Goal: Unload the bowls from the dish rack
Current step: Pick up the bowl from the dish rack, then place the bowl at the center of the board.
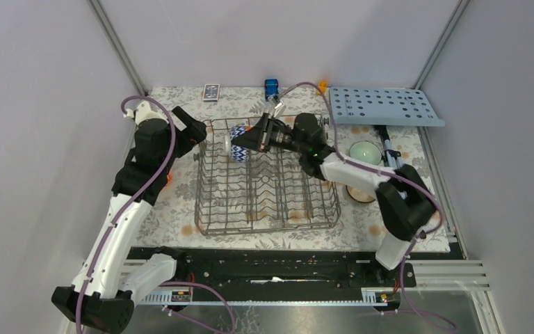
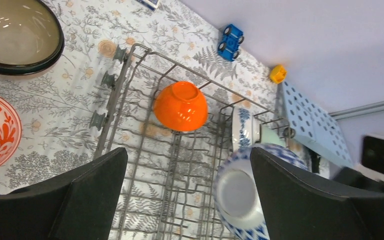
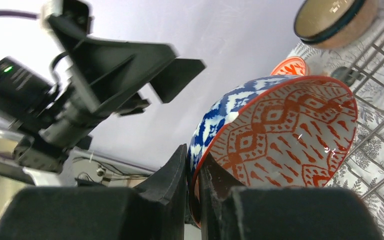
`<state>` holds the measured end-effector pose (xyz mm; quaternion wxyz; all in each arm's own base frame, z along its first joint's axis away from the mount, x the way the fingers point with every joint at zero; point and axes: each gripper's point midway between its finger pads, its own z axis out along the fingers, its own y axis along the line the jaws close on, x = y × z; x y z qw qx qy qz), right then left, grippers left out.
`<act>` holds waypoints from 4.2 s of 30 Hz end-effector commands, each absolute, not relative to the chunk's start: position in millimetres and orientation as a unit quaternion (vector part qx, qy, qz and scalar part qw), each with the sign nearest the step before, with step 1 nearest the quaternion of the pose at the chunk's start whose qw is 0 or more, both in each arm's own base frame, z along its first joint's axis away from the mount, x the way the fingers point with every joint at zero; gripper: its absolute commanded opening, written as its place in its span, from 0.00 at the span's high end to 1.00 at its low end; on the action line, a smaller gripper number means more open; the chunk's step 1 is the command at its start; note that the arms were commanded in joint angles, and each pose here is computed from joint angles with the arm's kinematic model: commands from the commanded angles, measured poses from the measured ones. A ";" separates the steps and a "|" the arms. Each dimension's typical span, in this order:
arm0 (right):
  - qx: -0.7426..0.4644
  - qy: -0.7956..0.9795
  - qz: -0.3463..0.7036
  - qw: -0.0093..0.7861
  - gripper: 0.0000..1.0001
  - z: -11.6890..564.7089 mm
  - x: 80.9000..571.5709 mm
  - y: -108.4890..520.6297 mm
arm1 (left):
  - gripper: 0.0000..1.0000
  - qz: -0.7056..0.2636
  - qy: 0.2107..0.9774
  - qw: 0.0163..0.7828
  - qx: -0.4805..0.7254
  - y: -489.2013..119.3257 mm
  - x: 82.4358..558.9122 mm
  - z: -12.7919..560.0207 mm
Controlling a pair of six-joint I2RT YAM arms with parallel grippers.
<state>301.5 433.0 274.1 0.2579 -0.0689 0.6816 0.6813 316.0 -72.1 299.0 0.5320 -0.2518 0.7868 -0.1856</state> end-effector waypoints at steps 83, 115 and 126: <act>-0.784 0.482 -0.107 0.376 1.00 195.1 61.0 294.2 | 0.25 -0.094 0.843 0.311 0.429 -273.8 148.1 225.8; -0.693 0.557 -0.054 0.454 0.29 209.4 62.4 315.4 | 1.00 -0.185 0.850 0.337 0.359 -290.1 147.6 228.2; -0.496 0.669 0.115 0.541 0.00 266.4 54.3 354.2 | 1.00 -0.237 0.868 0.412 0.139 -247.7 230.9 264.5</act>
